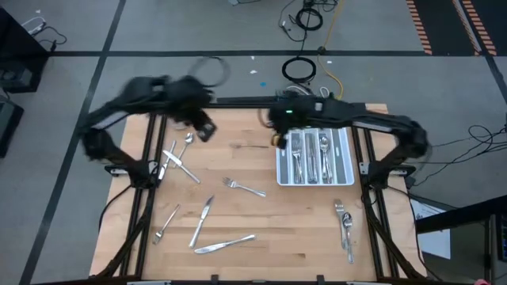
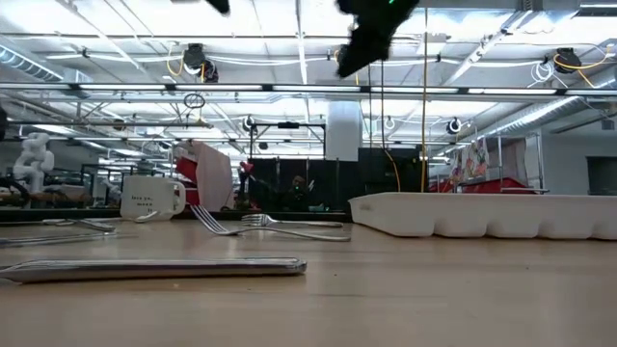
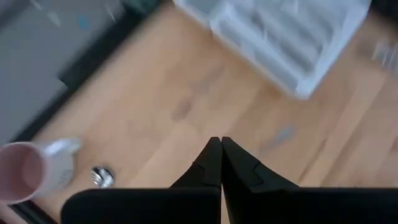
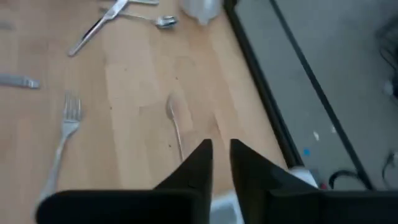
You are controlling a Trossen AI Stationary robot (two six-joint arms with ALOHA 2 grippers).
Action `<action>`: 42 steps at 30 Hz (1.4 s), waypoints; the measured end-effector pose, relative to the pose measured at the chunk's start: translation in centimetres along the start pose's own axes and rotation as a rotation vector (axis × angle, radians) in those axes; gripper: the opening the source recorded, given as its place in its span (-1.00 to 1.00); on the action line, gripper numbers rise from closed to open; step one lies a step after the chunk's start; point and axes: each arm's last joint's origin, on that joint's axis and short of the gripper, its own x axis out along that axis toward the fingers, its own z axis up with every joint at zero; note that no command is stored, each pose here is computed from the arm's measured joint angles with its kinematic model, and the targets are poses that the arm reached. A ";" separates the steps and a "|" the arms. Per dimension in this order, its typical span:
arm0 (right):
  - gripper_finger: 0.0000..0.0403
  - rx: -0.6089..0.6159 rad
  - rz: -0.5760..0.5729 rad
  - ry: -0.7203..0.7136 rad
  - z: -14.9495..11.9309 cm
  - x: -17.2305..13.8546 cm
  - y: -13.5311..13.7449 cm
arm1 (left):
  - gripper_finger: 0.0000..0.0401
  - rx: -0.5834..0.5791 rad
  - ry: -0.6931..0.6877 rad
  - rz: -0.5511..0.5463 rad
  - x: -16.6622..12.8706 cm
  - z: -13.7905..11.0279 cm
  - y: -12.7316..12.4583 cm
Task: Sort silverware
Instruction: Put the silver fork into the silverware tray
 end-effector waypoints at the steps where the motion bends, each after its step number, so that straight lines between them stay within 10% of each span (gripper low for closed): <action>1: -0.71 -0.032 0.011 0.002 0.3 1.5 0.2 | -0.99 -0.031 -0.061 0.006 -1.7 -0.8 0.0; 11: -0.20 -0.177 0.185 0.236 -0.1 13.6 1.6 | -0.89 -0.166 -0.381 0.041 -9.5 -6.1 1.2; 32: -0.24 -0.084 0.264 0.438 -3.1 25.6 2.6 | -0.88 -0.067 -0.252 0.148 -6.5 -7.0 0.6; 42: -0.97 -0.052 0.261 0.466 -3.3 25.5 2.7 | -0.88 -0.026 -0.224 0.172 -5.6 -7.2 0.5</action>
